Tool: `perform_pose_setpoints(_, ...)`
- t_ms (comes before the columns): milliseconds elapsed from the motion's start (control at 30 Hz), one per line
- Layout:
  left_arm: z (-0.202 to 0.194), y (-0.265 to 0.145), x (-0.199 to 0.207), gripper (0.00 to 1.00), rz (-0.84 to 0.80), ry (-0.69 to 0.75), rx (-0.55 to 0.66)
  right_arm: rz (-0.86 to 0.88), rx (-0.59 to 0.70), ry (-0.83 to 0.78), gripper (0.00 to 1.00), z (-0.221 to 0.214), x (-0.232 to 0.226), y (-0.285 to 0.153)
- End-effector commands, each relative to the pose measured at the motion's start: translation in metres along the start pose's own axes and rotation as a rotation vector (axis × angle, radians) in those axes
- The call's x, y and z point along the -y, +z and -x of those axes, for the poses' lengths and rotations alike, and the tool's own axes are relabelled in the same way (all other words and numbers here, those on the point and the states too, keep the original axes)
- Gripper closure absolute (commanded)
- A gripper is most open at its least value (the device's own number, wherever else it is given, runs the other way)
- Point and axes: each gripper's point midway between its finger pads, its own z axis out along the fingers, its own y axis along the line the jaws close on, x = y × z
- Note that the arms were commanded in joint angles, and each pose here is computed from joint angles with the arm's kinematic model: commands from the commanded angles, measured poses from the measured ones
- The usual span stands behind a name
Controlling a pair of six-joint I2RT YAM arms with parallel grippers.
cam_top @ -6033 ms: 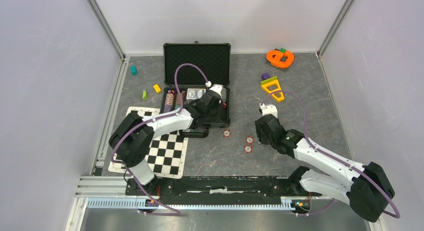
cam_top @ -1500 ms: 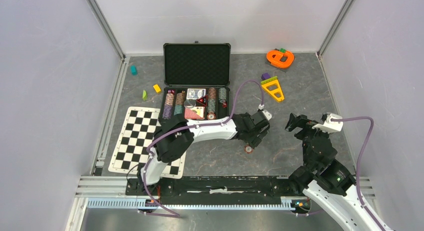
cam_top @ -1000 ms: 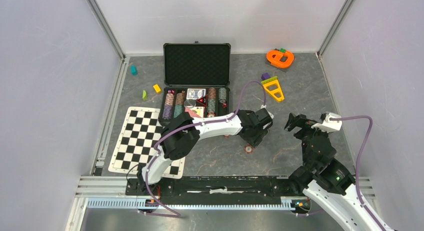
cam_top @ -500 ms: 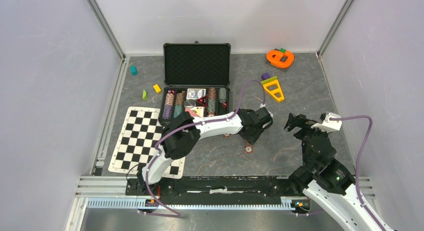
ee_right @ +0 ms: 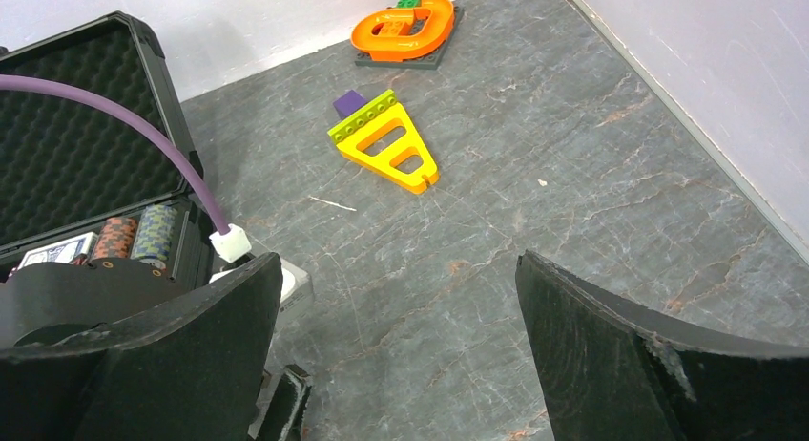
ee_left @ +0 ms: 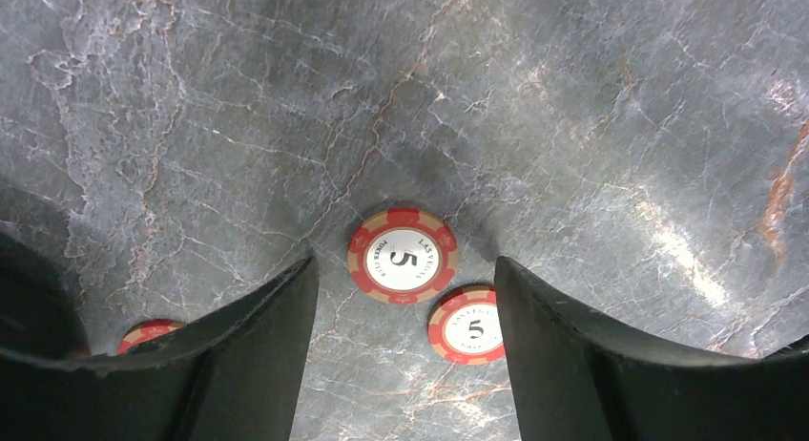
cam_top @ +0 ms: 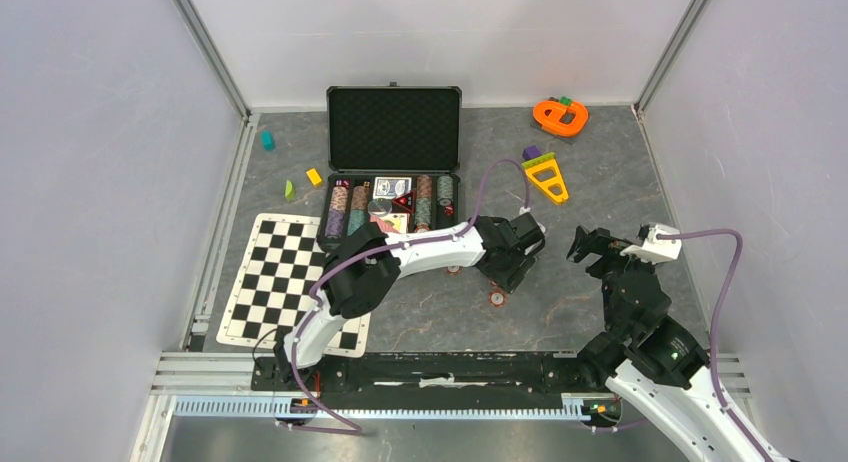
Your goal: Pack up texas hold em set
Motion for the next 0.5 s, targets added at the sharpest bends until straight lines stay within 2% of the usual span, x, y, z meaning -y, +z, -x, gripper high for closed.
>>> perform_pose_setpoints(0, 0.002, 0.002, 0.002, 0.25, 0.004, -0.016, 0.001, 0.009, 0.016, 0.016, 0.02, 0.005, -0.005, 0.002)
perform_pose_setpoints(133, 0.001, 0.010, 0.005, 0.30, 0.020, -0.004, 0.005, 0.010, 0.013, 0.012, 0.02, 0.004, -0.006, 0.003)
perform_pose_setpoints(467, -0.018, 0.019, -0.009, 0.51, 0.091, 0.003, -0.042, 0.009, 0.013, 0.012, 0.02, 0.004, -0.006, 0.003)
